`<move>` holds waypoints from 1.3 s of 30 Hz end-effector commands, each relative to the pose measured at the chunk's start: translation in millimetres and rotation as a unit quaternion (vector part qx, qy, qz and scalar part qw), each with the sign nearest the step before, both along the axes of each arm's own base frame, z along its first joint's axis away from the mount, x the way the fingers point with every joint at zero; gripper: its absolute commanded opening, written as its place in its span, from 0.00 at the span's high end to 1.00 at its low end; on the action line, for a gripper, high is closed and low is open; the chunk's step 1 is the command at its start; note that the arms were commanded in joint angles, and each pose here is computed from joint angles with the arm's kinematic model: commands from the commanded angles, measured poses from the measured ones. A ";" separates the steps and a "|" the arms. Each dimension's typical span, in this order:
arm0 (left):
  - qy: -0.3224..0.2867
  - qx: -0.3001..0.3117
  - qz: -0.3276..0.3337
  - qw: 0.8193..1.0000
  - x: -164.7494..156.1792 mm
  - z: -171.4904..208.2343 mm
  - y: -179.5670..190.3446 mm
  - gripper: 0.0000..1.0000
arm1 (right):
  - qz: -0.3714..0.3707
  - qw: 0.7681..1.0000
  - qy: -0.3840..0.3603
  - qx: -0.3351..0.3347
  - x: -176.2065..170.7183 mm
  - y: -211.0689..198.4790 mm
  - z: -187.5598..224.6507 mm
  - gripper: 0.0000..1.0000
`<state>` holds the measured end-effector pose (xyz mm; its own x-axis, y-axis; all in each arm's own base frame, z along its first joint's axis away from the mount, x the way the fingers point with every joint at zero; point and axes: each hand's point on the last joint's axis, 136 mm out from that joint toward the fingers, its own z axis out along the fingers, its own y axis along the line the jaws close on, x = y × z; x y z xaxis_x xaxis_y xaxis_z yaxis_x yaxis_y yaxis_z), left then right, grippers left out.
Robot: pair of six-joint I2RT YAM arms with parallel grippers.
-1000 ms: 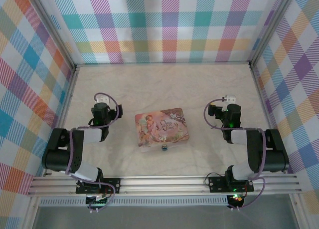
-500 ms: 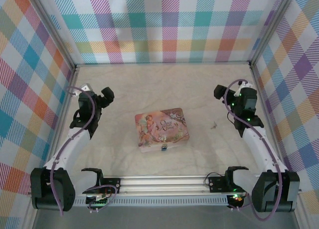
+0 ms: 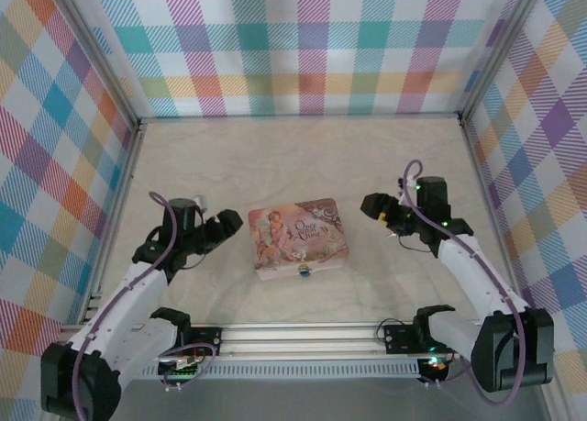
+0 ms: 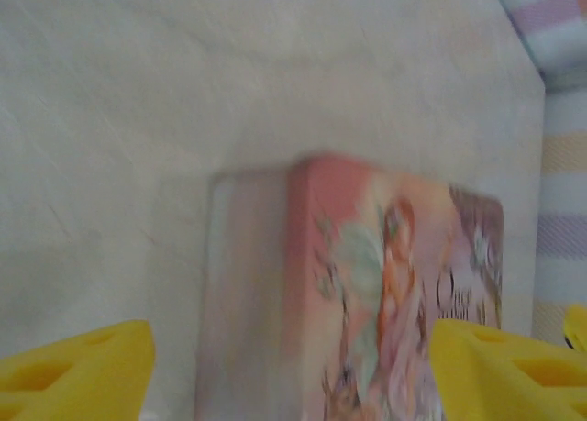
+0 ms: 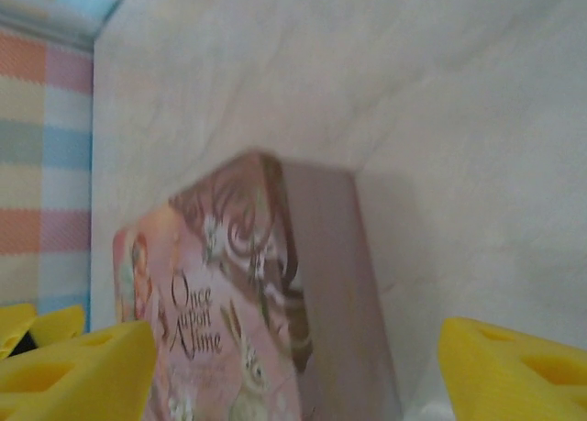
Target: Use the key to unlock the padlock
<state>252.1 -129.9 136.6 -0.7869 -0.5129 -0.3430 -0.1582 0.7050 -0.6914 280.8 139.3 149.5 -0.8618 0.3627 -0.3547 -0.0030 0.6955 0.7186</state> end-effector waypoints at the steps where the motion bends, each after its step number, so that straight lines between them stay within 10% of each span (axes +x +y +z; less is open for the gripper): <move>1: 0.036 -0.033 -0.032 0.998 -27.4 -12.7 -26.4 0.25 | 0.039 0.998 0.052 0.019 -21.6 22.7 -17.5 0.23; 19: 0.013 -0.048 -0.067 0.997 -12.0 -20.0 -76.6 0.46 | 0.124 0.987 0.098 0.003 -15.8 90.6 -56.7 0.43; 39: -0.018 0.039 -0.117 0.992 102.1 -11.0 -135.8 0.49 | 0.059 0.994 0.064 -0.073 60.5 68.2 -55.1 0.35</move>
